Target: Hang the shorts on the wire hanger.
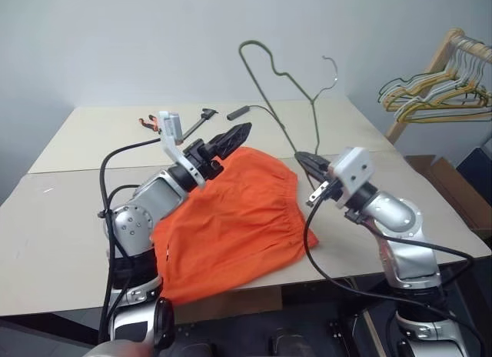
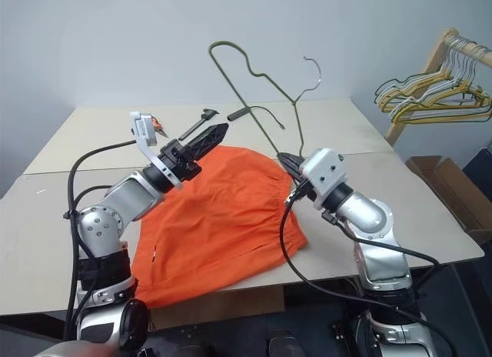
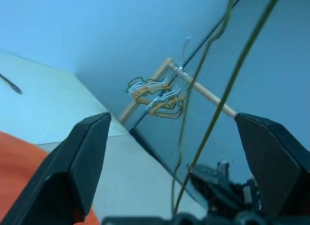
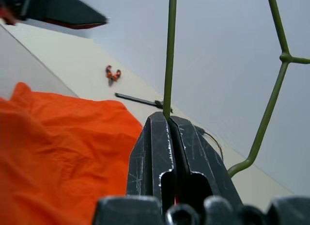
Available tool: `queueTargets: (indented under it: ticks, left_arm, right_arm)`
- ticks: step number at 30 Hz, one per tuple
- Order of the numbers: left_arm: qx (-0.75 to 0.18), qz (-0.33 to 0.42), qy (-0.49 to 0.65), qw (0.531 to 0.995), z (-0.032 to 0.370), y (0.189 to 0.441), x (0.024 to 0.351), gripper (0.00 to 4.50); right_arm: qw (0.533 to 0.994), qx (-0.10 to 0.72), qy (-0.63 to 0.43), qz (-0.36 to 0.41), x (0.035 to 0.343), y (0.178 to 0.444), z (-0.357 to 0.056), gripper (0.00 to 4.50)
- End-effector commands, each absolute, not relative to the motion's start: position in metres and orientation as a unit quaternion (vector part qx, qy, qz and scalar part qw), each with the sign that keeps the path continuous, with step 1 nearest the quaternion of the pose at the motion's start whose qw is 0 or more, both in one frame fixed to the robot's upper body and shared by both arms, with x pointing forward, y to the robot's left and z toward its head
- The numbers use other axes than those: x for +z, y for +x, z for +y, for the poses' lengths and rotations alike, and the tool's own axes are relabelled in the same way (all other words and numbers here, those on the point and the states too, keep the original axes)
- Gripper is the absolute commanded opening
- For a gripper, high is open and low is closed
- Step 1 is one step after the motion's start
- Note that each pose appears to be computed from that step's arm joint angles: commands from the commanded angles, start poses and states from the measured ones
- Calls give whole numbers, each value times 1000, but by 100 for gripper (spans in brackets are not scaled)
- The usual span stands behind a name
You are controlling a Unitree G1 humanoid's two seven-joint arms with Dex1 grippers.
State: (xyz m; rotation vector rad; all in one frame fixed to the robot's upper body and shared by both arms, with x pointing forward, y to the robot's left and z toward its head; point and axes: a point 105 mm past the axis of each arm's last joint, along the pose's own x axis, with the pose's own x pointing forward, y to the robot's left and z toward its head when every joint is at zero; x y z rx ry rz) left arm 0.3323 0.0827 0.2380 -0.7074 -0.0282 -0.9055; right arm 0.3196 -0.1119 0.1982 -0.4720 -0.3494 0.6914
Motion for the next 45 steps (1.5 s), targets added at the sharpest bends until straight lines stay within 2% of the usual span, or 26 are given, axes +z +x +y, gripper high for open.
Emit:
queueTargets:
  ticks: [1,12,26,31,34,38,40,42,45]
  left_arm:
    - [-482,-51,-311,818,73,316,260,445]
    - [-450,-71,-302,837,76,331,262,445]
    - [-419,-66,-282,861,72,340,252,9]
    - [-412,-75,-266,868,71,341,251,4]
    - [-406,-93,-248,875,71,343,256,0]
    - [-423,-126,-243,864,76,342,267,0]
    - [-434,-142,-226,860,84,340,272,0]
    - [-455,-159,-222,847,97,338,282,0]
    - [-513,-175,-217,812,116,327,294,0]
  right_arm:
    - [887,335,-239,-210,215,311,-103,4]
    - [872,349,-265,-219,204,301,-95,4]
    - [877,324,-279,-217,200,309,-93,0]
    - [874,318,-290,-224,202,310,-92,0]
    - [863,328,-306,-232,204,309,-88,70]
    - [855,334,-313,-246,208,307,-87,196]
    - [861,350,-273,-249,218,302,-92,267]
    - [866,404,-197,-220,226,295,-98,335]
    - [855,491,-116,-122,221,290,-113,430]
